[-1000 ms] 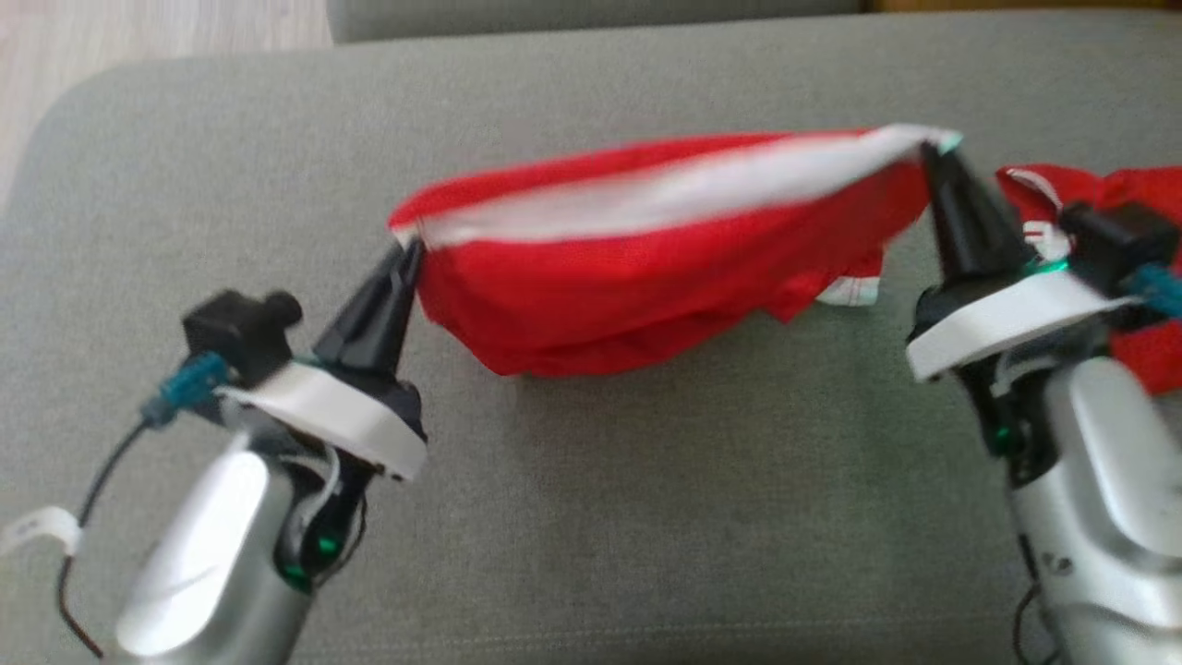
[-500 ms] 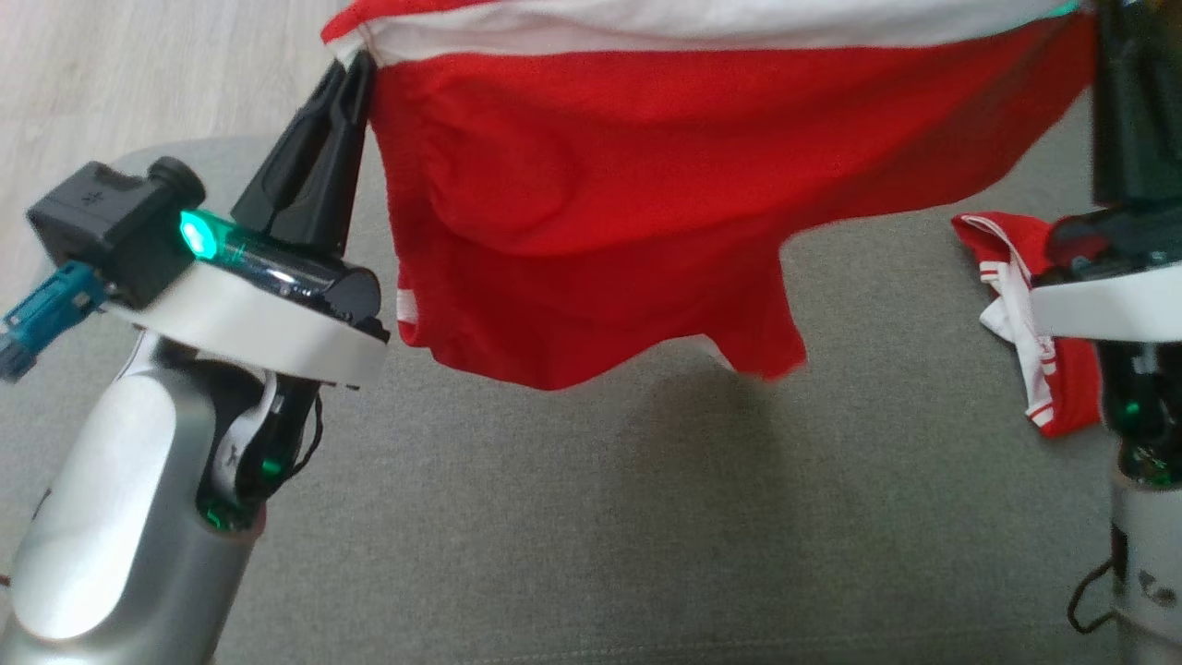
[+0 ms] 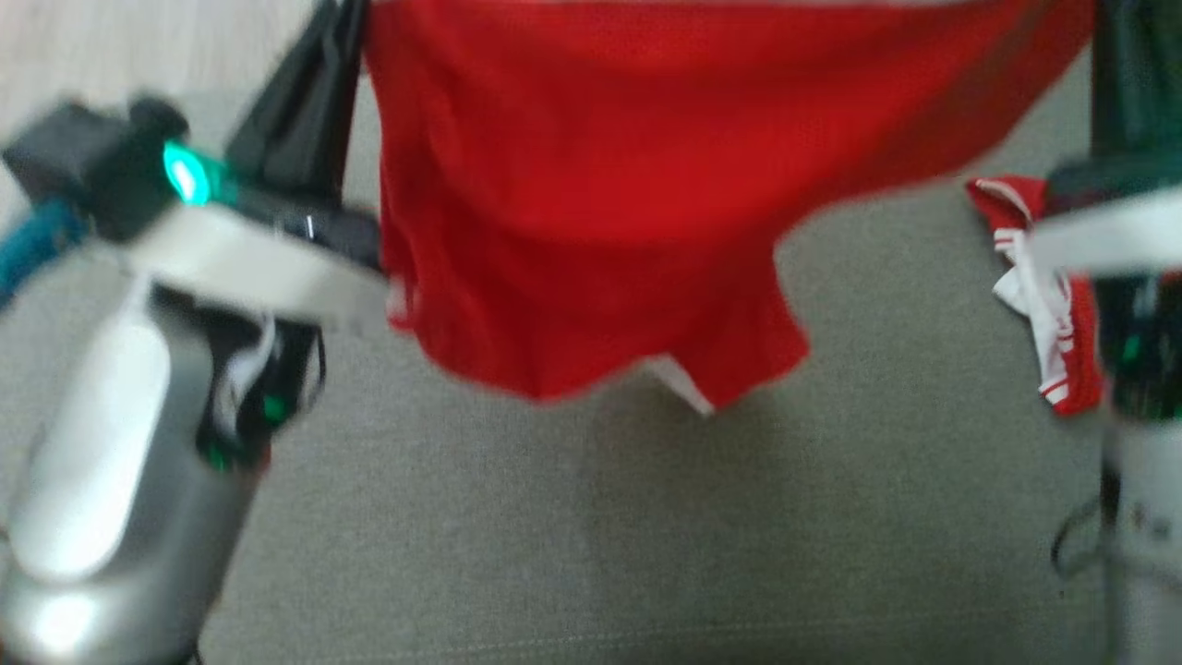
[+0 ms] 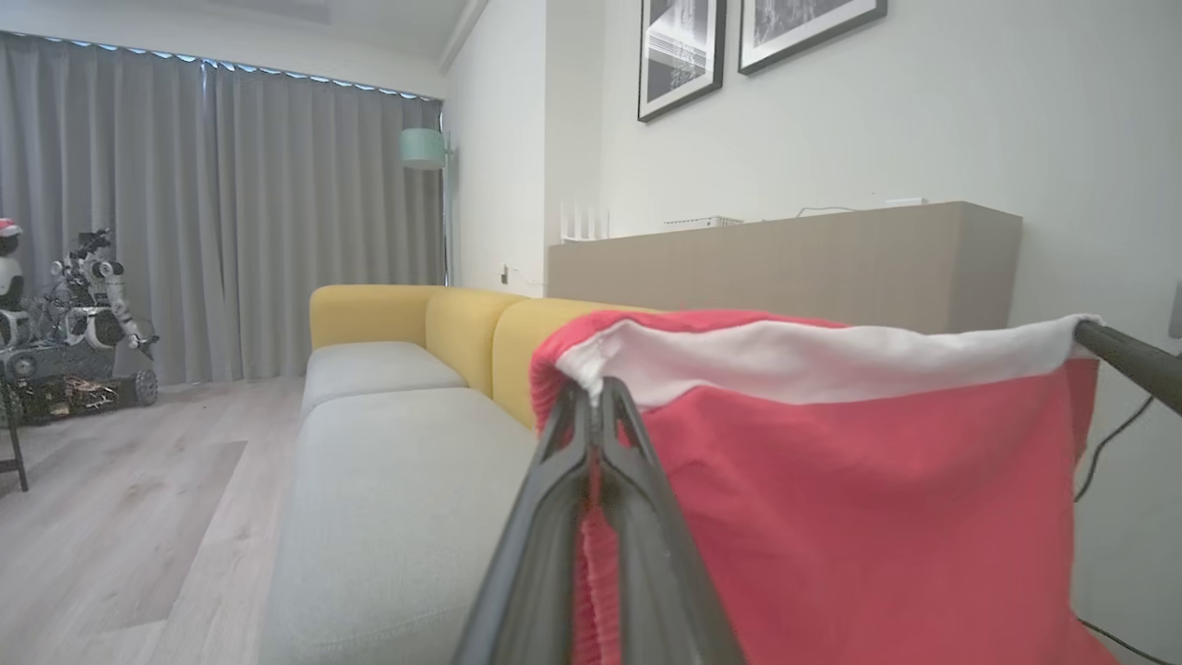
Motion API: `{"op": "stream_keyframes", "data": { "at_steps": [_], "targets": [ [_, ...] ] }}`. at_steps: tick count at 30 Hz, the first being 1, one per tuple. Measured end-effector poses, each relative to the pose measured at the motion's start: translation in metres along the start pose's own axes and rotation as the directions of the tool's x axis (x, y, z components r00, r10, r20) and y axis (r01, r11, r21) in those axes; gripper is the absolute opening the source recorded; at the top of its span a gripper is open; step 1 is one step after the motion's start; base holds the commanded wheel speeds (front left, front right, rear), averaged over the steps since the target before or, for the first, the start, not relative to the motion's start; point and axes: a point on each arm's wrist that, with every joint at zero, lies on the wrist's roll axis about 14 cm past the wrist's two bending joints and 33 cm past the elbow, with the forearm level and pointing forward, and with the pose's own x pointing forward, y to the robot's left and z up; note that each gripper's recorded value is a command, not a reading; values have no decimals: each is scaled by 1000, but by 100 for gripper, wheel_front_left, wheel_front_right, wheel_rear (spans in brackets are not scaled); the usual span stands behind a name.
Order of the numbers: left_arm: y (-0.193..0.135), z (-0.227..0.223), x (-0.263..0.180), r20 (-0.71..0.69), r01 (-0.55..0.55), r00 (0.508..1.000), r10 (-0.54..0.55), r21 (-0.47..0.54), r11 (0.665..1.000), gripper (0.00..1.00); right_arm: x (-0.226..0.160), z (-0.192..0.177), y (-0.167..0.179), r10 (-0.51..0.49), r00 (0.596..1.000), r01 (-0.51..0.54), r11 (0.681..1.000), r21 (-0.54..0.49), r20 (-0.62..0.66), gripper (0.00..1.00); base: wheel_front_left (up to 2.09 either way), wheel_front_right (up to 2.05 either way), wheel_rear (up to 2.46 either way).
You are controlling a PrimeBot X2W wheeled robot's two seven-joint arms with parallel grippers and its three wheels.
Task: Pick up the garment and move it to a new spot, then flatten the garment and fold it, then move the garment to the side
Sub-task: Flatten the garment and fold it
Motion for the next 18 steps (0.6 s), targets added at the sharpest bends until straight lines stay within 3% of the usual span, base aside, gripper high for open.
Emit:
{"op": "stream_keyframes", "data": {
  "at_steps": [11, 15, 18],
  "targets": [
    [48, -22, 104, 65, -25, 998, 23, 23, 999, 0, 130, -6, -7, 46, 997, -46, 999, 2, 64, 0, 0, 0, 0],
    [67, -45, 126, 27, -70, 997, 69, 44, 997, 0, 156, -24, 2, 61, 997, -61, 998, 3, 45, 0, 0, 0, 0],
    [73, -73, 132, -53, -99, 993, 102, 46, 994, 0, 160, -55, 8, 69, 997, -69, 998, -4, -37, 0, 0, 0, 0]
  ]
}}
